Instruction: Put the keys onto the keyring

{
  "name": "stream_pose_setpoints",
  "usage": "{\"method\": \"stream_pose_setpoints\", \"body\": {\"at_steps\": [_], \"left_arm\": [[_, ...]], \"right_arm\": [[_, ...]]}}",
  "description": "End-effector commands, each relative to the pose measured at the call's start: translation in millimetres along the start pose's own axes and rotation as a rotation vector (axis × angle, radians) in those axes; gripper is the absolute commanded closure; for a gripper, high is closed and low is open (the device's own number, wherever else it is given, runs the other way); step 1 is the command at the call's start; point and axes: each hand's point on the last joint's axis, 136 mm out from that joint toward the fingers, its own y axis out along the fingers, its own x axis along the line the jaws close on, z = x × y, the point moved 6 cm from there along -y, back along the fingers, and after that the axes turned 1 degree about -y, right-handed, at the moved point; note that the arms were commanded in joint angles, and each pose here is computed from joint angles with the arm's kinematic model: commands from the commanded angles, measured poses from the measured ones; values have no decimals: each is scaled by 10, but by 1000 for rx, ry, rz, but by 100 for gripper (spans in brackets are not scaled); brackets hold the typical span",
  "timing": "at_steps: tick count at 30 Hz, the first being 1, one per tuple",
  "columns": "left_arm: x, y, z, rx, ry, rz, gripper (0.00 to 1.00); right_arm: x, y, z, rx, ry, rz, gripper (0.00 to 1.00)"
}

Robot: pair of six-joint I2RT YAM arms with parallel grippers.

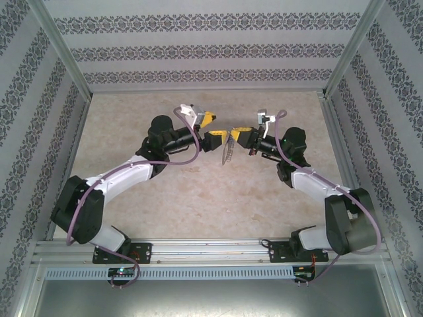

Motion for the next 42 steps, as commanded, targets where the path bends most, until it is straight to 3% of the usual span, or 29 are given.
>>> {"method": "stream_pose_setpoints", "body": {"at_steps": [1,7,13,22,33,42], "left_arm": [[70,-100,-179,-51,-83,-150,2],[217,-140,-208,-85,-273,-287,0],[378,-54,-142,-42,-525,-396,0],[441,80,-345,-77,-796,-434,0],[467,277,-471,-52,-869,-431,0],[624,257,-619,-138,-903,-394,0]], "right_arm": [[-6,-69,-60,-47,-42,63,100],[-109,-140,21,-44,-8,176,100],[-201,-154,48,-40,24,249,100],[-312,-44,44,-30,52,272,100],[-437,45,-24,-20,66,307,100],[-520,161,-126,-7,75,275,100]]}}
